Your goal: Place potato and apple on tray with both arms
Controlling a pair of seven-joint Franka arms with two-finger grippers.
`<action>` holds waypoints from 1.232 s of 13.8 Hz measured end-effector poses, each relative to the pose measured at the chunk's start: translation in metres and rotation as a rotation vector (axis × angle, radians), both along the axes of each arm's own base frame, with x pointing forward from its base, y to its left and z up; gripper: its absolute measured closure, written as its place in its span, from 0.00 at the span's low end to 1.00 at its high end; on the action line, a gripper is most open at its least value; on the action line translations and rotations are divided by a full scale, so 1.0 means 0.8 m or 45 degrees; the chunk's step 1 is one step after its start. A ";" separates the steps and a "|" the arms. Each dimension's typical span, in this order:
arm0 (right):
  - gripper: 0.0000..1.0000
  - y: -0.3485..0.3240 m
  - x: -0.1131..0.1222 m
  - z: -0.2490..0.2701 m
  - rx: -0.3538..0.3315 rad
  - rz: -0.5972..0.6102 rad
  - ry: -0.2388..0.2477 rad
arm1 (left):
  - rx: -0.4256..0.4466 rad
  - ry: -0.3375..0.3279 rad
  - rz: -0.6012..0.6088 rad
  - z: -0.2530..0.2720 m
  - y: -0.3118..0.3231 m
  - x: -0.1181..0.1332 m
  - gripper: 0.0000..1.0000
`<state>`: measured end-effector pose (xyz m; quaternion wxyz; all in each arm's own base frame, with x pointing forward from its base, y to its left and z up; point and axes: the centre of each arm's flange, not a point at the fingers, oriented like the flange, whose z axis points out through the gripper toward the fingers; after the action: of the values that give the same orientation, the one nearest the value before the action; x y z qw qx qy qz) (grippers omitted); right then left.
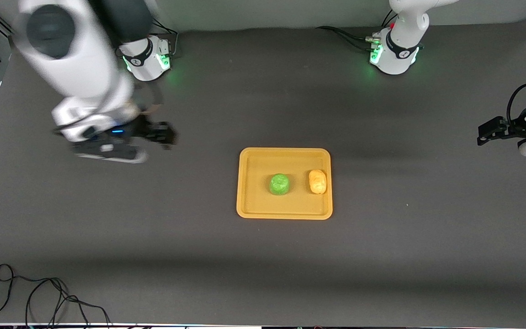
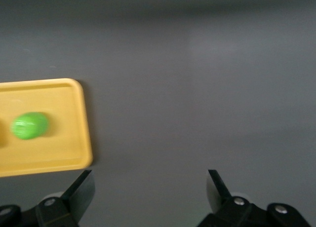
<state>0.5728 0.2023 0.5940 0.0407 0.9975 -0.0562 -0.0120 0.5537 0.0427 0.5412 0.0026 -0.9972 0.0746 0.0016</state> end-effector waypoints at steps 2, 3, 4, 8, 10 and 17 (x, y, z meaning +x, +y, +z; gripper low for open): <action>0.00 -0.097 0.004 0.008 0.016 0.042 0.016 | -0.003 0.000 0.002 -0.001 -0.001 0.001 0.00; 0.00 -0.141 0.005 0.011 0.025 0.061 0.017 | -0.004 -0.001 0.002 -0.001 -0.001 0.002 0.00; 0.00 -0.176 0.006 0.013 0.035 0.077 0.016 | -0.004 -0.003 0.002 0.000 -0.001 0.002 0.00; 0.00 -0.280 0.005 0.002 0.074 0.096 0.022 | -0.003 -0.004 -0.016 0.002 -0.012 0.003 0.00; 0.00 -0.303 0.002 -0.007 0.083 0.097 0.015 | -0.004 0.010 -0.018 0.001 -0.029 0.002 0.00; 0.00 -0.291 -0.008 0.008 0.082 0.124 -0.009 | -0.003 0.027 -0.019 0.001 -0.038 0.000 0.00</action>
<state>0.5668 -0.0307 0.6001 0.0091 0.9999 -0.0074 -0.0084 0.5539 0.0119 0.5418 0.0005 -0.9965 0.0821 0.0121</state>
